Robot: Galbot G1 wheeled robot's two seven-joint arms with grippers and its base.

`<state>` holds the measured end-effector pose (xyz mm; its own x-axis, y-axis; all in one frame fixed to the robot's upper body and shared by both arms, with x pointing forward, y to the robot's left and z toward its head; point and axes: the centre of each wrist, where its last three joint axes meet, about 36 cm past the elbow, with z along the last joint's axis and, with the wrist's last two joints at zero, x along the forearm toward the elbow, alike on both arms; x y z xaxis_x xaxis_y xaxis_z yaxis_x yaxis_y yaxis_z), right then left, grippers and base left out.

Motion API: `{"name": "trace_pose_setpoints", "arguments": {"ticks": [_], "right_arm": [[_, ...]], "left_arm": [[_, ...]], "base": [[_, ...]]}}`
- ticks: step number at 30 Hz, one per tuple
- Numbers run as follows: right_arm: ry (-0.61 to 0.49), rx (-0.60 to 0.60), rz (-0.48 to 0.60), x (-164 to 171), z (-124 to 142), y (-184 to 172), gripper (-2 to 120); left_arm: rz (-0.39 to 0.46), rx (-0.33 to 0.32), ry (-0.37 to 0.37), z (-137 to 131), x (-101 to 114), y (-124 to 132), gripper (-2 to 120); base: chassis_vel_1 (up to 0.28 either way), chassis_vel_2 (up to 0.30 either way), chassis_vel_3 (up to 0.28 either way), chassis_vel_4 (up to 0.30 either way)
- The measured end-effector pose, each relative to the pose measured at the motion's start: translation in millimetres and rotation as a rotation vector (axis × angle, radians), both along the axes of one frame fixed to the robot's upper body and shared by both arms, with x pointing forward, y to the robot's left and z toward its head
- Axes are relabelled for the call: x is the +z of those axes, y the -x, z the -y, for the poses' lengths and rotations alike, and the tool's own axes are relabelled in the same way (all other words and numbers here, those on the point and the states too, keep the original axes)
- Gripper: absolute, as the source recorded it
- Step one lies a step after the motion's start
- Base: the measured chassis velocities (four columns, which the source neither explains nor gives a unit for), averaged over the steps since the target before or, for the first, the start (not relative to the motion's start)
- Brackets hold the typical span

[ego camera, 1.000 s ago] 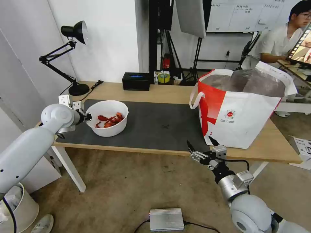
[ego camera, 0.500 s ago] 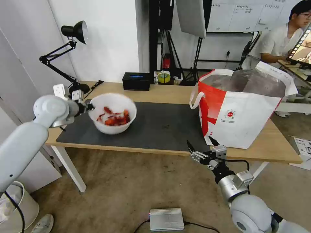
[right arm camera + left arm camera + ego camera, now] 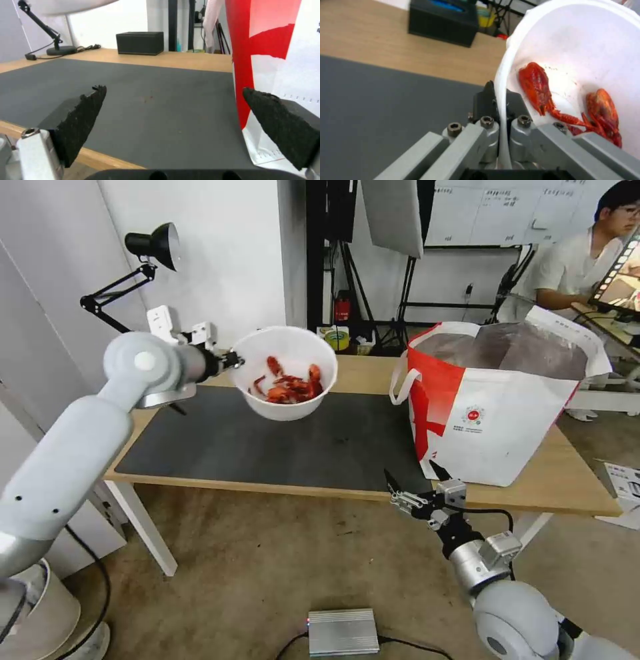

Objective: Pick up the trash from the table and place it into the takeout bag.

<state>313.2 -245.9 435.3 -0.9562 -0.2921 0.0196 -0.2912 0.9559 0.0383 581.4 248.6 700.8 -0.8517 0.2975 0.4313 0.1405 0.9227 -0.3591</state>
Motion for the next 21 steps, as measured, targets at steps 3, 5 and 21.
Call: {"name": "trace_pose_setpoints", "arguments": {"ticks": [3, 5, 21], "right_arm": [[0.0, 0.0, 0.0, 0.0, 0.0, 0.0, 100], [0.0, 0.0, 0.0, 0.0, 0.0, 0.0, 100], [0.0, 0.0, 0.0, 0.0, 0.0, 0.0, 100]], "left_arm": [[-0.002, -0.012, 0.014, 12.7, 9.3, -6.7, 0], [0.0, -0.018, 0.017, 18.0, 13.2, -9.7, 0], [0.062, -0.097, 0.065, 100.5, 75.3, -33.9, 0]], "base": [[0.0, 0.0, 0.0, 0.0], [0.0, 0.0, 0.0, 0.0], [0.0, 0.0, 0.0, 0.0]]}}
